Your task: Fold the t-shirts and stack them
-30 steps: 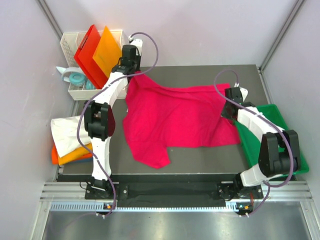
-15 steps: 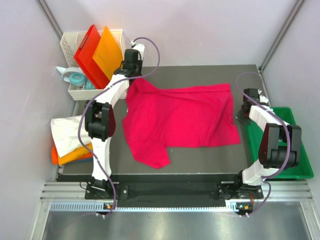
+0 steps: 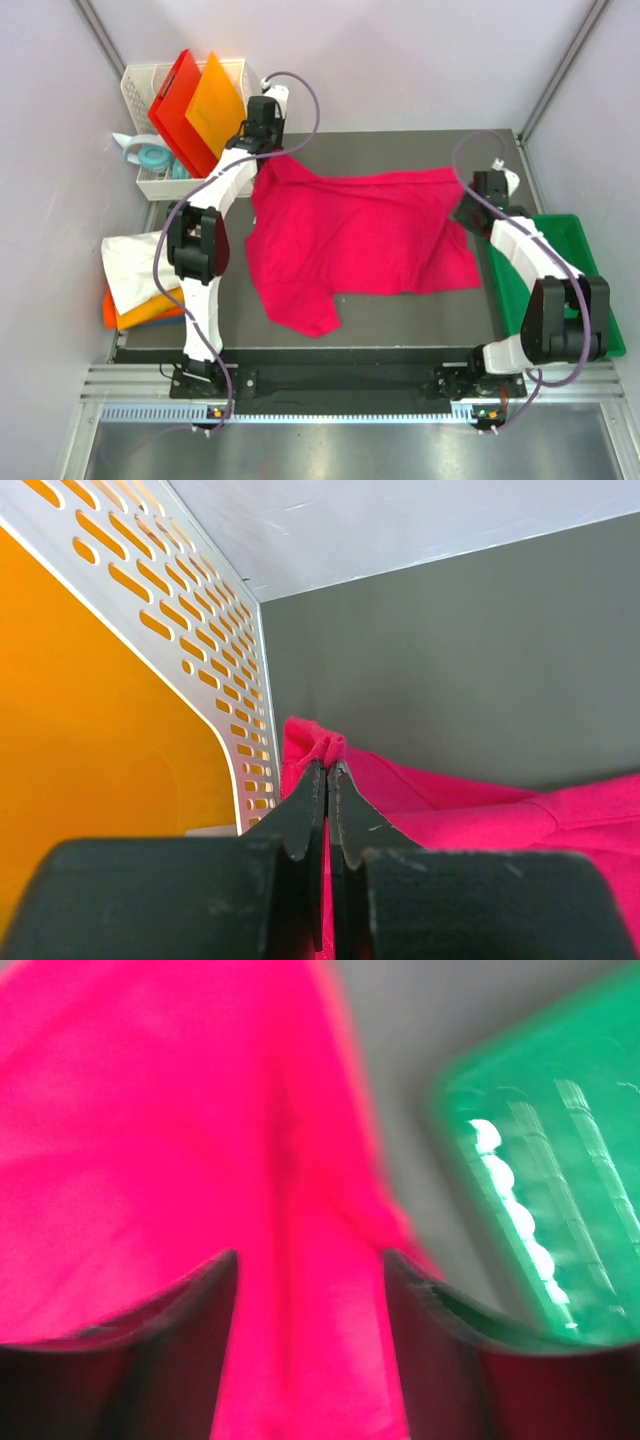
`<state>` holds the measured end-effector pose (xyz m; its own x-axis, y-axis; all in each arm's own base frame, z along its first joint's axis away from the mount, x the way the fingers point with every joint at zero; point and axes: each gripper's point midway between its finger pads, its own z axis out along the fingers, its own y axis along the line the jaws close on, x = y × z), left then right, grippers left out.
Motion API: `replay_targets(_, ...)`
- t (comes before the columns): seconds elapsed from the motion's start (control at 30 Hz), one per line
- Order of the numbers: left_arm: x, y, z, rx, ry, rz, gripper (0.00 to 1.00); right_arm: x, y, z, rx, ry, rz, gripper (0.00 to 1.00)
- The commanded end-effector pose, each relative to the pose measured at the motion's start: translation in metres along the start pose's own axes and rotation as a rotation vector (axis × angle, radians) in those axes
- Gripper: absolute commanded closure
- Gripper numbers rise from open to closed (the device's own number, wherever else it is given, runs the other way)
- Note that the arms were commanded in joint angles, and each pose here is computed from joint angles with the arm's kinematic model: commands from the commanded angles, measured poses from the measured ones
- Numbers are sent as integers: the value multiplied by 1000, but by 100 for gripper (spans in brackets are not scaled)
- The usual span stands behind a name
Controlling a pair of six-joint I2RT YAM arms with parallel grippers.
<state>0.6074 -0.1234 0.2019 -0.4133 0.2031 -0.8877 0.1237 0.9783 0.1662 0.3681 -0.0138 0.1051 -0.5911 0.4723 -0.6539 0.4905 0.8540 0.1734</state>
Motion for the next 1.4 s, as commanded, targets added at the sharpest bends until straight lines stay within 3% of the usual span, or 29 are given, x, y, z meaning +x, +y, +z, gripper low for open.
replay_targets(0.0, -53, 3, -33, 11, -134, -29, 100, -57, 66, -39, -160, -193, -51, 35)
replay_targets(0.13, -51, 2, -37, 17, -128, -36, 100, -69, 90, -26, -168, -173, -75, 34)
replay_targets(0.33, -46, 3, -40, 14, -111, -33, 100, -81, 118, 42, -86, -85, -110, 52)
replay_targets(0.37, -45, 3, -40, 12, -108, -32, 100, -105, 131, 41, -98, -127, -108, 54)
replay_targets(0.43, -43, 4, -41, 10, -103, -30, 100, -99, 134, 70, -57, -96, -132, 56)
replay_targets(0.57, -38, 4, -41, 4, -91, -22, 100, -129, 153, 86, -61, -158, -126, 55)
replay_targets(0.87, -23, 2, -41, 10, -57, -23, 100, -159, 126, 119, 55, -172, -100, 52)
replay_targets(1.03, -19, 1, -35, 12, -48, -10, 100, -149, 93, 139, 129, -118, -98, 51)
replay_targets(1.37, -15, -3, -27, 21, -35, -10, 100, -120, 75, 156, 159, -61, -107, 51)
